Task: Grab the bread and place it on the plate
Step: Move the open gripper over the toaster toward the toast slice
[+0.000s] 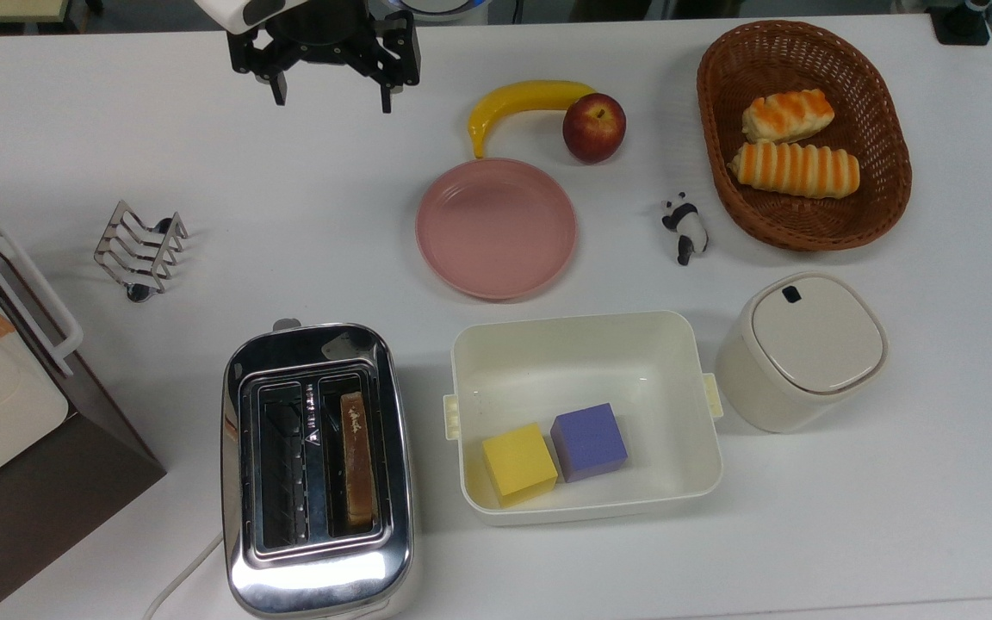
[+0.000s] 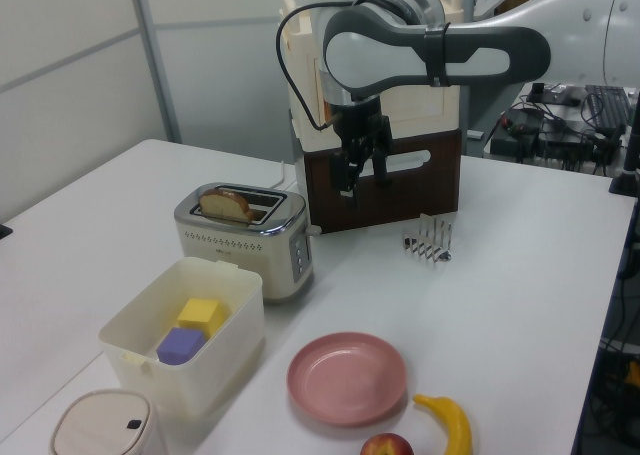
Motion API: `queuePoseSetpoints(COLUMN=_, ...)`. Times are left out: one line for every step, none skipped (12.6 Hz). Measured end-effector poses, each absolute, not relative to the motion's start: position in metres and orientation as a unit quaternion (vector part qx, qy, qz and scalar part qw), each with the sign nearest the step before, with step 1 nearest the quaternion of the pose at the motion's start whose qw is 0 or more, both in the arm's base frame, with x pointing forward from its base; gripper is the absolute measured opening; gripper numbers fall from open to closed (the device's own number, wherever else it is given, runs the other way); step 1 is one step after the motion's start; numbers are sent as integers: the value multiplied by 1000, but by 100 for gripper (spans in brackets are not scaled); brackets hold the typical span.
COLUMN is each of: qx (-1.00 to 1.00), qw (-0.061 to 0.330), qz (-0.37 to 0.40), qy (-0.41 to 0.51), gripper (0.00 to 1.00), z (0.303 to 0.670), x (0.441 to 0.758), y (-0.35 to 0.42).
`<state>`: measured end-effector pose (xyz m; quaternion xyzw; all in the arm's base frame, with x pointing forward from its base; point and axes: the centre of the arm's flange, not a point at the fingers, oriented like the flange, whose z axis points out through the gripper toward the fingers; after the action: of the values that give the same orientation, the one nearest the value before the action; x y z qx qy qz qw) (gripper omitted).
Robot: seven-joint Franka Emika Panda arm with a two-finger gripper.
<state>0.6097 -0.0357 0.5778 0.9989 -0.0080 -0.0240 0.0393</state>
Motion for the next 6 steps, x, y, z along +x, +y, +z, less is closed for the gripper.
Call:
queuePoseSetpoints(qx=999, qw=39, qz=-24, qy=-8, gripper=100, z=578, x=610, y=-36)
queuePoseSetpoints(qx=999, qw=39, qz=-21, qy=-8, gripper=100, z=577, x=611, y=-36)
queuePoseSetpoints(qx=999, qw=40, qz=-18, qy=-7, gripper=100, z=575, x=613, y=-36)
queuePoseSetpoints(qx=999, qw=40, qz=-17, qy=-7, gripper=100, z=573, x=614, y=-36)
queuePoseSetpoints(qx=999, qw=40, qz=-16, qy=-7, gripper=100, z=572, x=615, y=-36)
queuePoseSetpoints(qx=999, qw=40, qz=-16, qy=-7, gripper=100, z=570, x=615, y=-36)
